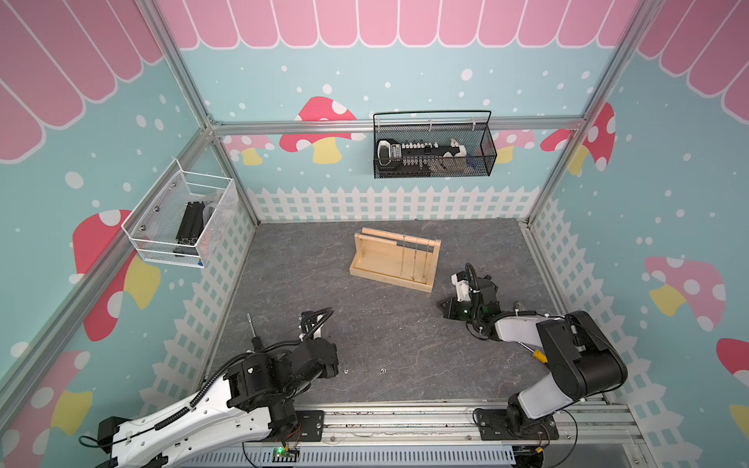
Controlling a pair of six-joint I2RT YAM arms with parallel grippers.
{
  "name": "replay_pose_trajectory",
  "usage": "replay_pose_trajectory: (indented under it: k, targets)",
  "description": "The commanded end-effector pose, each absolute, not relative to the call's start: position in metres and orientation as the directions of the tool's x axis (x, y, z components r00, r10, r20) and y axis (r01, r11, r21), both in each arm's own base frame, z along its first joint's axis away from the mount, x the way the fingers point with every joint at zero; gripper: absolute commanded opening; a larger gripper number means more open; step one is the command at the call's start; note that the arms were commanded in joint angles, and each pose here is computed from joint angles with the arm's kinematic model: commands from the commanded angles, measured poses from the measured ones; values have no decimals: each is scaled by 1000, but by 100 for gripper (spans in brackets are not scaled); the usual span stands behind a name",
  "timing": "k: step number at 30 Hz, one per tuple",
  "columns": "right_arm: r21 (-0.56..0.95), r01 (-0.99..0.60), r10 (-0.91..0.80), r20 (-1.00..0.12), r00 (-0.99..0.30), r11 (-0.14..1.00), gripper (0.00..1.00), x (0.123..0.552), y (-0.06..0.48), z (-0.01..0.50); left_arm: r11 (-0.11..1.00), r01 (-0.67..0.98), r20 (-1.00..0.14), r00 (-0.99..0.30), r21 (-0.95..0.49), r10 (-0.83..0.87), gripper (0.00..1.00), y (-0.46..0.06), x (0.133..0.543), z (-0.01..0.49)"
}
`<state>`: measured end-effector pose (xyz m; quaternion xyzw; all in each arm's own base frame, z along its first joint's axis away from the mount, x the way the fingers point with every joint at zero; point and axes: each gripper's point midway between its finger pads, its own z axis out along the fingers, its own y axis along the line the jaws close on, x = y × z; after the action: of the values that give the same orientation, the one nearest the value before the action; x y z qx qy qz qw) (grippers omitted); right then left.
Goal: Take the necklace off the jewelry display stand
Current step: Place the necklace at the center of the board.
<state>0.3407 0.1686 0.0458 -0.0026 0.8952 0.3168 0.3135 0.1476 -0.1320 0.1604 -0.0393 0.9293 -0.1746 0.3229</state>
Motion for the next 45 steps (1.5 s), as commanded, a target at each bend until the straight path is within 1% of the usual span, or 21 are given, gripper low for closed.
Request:
replay_pose_trajectory:
  k: [1,5,9,13,18,22,25,45]
  targets:
    - [580,-208,209,-569,-795,788,8,348,171,52,935,26,-622,-753,-353,-214,0,-133,157,161]
    - [583,-207,211,-567,-797,786,8,348,172,51,927,73,-655,-728,-367,-202,0,-147,165,160]
    - [585,-207,211,-565,-797,784,8,348,172,51,933,100,-694,-696,-344,-182,5,-155,175,158]
    - [594,-206,215,-559,-801,777,8,349,174,50,948,102,-712,-685,-302,-153,7,-162,186,152]
    - [606,-207,217,-551,-806,768,8,348,176,48,962,56,-719,-676,-267,-160,7,-157,202,139]
    - [615,-204,221,-542,-811,762,8,348,177,47,956,13,-706,-677,-294,-208,6,-148,215,126]
    - [621,-204,223,-539,-812,757,8,348,178,47,954,9,-720,-659,-299,-219,6,-146,225,122]
    - [638,-198,226,-519,-824,744,8,349,182,41,978,8,-708,-691,-209,-146,7,-158,277,87]
